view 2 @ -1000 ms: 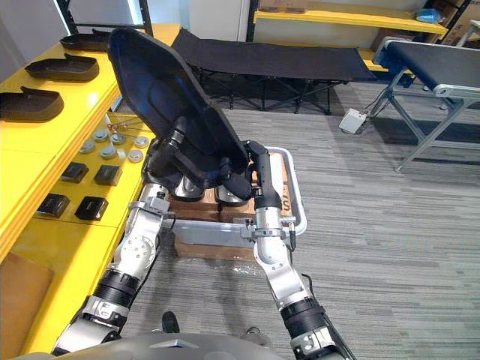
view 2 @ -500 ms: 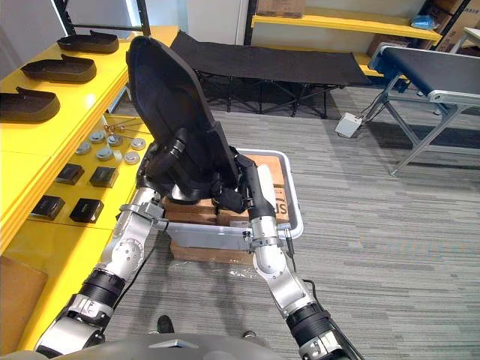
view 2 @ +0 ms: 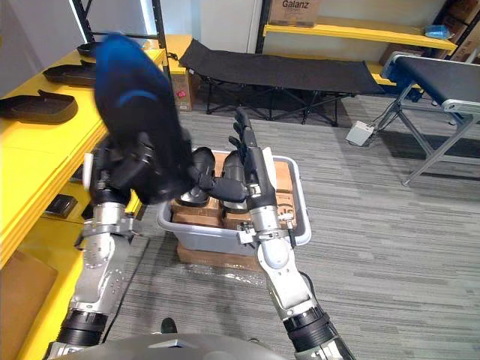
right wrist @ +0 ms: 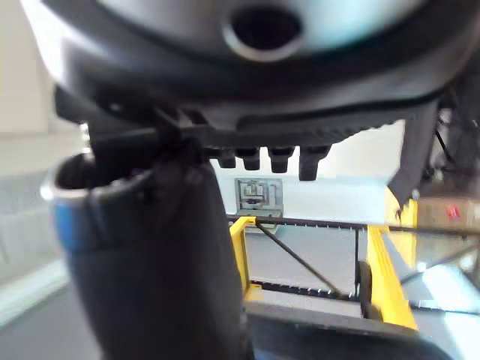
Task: Walk over and take three plastic housings, then place them on the shelf
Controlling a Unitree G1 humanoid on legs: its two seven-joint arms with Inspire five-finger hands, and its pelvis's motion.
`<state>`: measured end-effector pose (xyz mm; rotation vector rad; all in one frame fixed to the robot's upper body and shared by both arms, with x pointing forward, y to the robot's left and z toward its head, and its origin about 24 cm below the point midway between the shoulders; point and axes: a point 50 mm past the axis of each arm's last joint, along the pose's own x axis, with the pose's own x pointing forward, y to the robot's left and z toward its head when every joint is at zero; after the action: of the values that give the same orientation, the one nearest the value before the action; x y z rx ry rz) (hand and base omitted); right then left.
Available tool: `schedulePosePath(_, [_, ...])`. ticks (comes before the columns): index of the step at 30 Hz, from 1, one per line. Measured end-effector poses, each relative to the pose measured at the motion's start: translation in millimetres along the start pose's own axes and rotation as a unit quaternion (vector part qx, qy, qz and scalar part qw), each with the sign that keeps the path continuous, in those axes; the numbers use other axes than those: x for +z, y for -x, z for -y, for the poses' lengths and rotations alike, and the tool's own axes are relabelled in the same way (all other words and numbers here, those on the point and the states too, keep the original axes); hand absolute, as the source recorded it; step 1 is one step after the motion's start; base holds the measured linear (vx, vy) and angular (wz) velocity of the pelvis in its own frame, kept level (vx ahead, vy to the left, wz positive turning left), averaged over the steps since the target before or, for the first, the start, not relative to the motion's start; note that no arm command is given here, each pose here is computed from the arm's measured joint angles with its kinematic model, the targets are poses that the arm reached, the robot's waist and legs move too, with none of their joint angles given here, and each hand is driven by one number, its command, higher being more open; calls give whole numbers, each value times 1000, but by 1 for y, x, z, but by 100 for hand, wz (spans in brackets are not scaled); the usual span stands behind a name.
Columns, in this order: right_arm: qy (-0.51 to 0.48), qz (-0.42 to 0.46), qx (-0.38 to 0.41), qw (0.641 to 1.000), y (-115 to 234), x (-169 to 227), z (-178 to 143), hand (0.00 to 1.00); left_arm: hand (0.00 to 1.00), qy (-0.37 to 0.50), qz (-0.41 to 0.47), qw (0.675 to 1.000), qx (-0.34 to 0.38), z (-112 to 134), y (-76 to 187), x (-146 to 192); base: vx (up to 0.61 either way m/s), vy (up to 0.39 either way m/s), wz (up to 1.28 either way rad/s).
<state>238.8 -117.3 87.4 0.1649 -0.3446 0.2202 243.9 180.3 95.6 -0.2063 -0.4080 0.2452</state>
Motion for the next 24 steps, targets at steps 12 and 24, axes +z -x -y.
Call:
schedulePosePath(12, [-134,-110,-16,985,46,-31,33,100,0,-11,-5,990,142,-51,31,-2,16,11,2])
schedulePosePath(24, [-82,-173,30,981,24,-61,16,100,0,-41,-20,986,161,-90,78,28,39,-2,48])
